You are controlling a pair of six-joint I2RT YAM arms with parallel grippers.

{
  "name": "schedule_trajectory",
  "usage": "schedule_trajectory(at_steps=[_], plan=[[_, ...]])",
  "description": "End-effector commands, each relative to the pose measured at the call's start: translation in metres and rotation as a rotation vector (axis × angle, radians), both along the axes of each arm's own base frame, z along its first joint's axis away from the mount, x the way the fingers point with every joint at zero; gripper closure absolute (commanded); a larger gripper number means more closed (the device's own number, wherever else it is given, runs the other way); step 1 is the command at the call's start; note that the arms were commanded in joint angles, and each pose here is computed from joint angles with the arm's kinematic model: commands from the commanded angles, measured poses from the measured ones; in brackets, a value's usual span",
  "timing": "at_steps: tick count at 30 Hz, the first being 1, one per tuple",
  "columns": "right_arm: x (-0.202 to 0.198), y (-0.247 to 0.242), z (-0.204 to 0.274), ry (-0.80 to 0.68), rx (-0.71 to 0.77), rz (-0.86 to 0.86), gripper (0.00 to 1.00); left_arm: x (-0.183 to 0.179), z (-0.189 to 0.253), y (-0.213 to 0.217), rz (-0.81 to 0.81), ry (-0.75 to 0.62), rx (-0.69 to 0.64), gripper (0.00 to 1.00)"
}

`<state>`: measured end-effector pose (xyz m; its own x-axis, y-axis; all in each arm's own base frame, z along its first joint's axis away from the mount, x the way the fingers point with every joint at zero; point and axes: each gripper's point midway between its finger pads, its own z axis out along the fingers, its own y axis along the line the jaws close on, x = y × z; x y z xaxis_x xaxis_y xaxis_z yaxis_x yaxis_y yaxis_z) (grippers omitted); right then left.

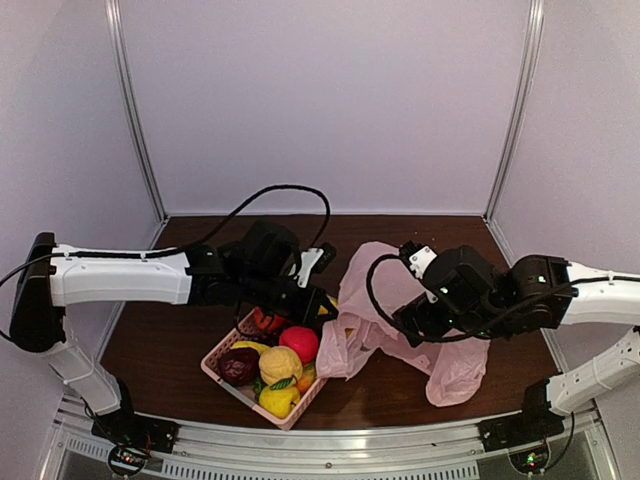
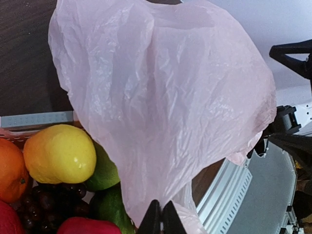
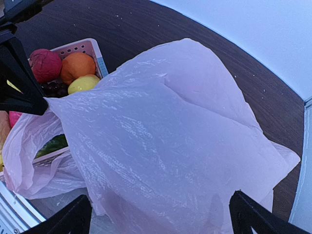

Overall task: Untie the knot of the plastic bag and take out the fruit
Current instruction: Adjust the bag handles for the takeout bag.

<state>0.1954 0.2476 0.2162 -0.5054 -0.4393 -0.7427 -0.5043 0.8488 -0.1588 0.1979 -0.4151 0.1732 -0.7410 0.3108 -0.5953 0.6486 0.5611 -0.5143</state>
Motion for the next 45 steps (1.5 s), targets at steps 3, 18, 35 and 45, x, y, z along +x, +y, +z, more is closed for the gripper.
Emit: schedule_trajectory(at_steps=[3, 18, 35, 45], plan=[[0.006, -0.009, 0.032, -0.093, 0.102, -0.050, 0.01, 0.008, 0.049, -0.022, 0.078, -0.088, -0.080, 1.00], [-0.069, 0.041, 0.106, 0.052, 0.574, 0.428, 0.01, 0.011, 0.105, -0.040, 0.104, -0.147, -0.212, 1.00], [-0.088, 0.032, 0.020, 0.212, 0.491, 0.176, 0.31, 0.007, 0.119, -0.047, 0.009, -0.192, -0.225, 1.00], [-0.082, 0.015, -0.025, 0.202, 0.336, 0.029, 0.40, 0.012, 0.108, -0.041, -0.017, -0.202, -0.162, 1.00]])
